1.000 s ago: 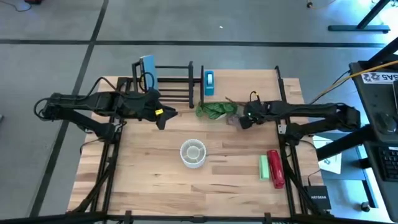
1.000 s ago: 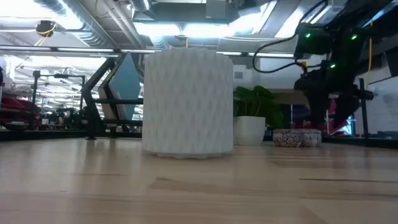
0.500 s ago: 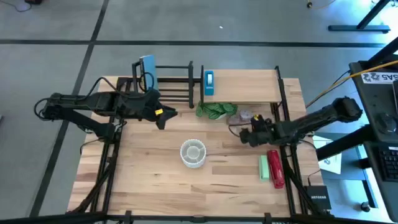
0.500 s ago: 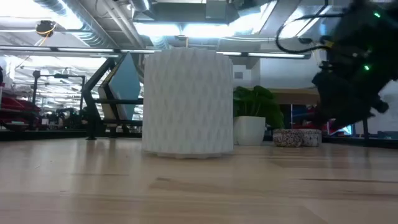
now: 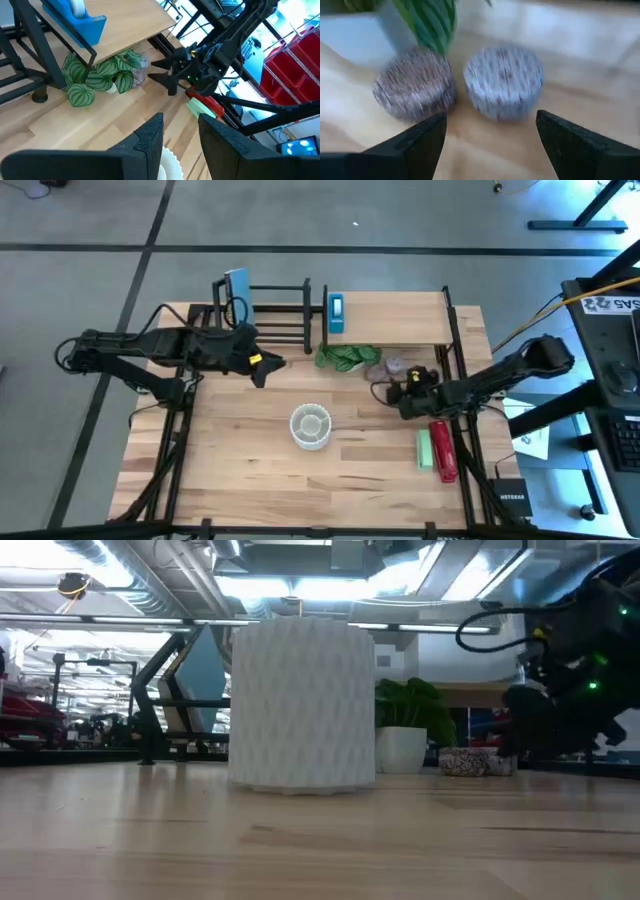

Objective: Stock shelves
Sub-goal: Remove the white patterned scented candle from under the shelf

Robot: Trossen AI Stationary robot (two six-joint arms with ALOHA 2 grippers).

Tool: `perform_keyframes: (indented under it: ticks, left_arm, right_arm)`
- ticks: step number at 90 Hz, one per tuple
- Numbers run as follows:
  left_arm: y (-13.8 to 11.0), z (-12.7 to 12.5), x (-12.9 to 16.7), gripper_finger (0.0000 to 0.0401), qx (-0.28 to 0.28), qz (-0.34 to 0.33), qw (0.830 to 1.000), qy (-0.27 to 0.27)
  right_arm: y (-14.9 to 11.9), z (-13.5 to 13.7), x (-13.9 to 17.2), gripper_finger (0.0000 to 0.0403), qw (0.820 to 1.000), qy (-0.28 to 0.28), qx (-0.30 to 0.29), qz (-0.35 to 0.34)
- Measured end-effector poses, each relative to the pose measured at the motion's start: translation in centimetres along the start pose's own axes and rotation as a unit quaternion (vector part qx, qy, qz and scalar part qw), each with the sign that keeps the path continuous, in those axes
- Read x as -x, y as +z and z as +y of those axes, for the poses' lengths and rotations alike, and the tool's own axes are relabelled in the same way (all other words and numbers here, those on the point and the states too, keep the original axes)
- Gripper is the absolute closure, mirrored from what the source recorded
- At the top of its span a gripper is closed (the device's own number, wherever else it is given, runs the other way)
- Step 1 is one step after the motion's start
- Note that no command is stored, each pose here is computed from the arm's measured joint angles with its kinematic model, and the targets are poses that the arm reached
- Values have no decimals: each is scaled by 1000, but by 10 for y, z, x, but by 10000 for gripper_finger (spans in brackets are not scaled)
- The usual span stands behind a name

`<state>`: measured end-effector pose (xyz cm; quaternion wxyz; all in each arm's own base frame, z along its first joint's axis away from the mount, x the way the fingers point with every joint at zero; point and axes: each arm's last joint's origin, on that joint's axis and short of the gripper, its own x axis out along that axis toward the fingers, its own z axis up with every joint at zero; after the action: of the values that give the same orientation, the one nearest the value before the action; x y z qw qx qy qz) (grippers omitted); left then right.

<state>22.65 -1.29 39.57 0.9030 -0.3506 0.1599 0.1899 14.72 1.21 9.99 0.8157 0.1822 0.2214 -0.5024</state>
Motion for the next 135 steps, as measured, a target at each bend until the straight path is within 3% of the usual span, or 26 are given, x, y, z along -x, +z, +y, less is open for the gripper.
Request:
perform_keyframes:
  ticks: [24, 57, 112, 123, 135]
  left_arm:
    - [0, 0, 0, 294, 0, 0, 1000, 0]
    - [0, 0, 0, 294, 0, 1, 1000, -1]
    - [1, -2, 0, 294, 5, -6, 1000, -9]
    - [1, -2, 0, 294, 4, -6, 1000, -9]
    - [1, -2, 0, 294, 5, -6, 1000, -9]
  right_arm:
    - [1, -4, -16, 104, 999, -40, -7, 24]
    - [12, -6, -30, 6, 997, -54, -47, 36]
    - [31, -18, -52, 7, 991, -91, -92, 35]
    - [32, -21, -56, 27, 989, -86, -106, 64]
    - [33, -23, -58, 77, 987, -83, -110, 77]
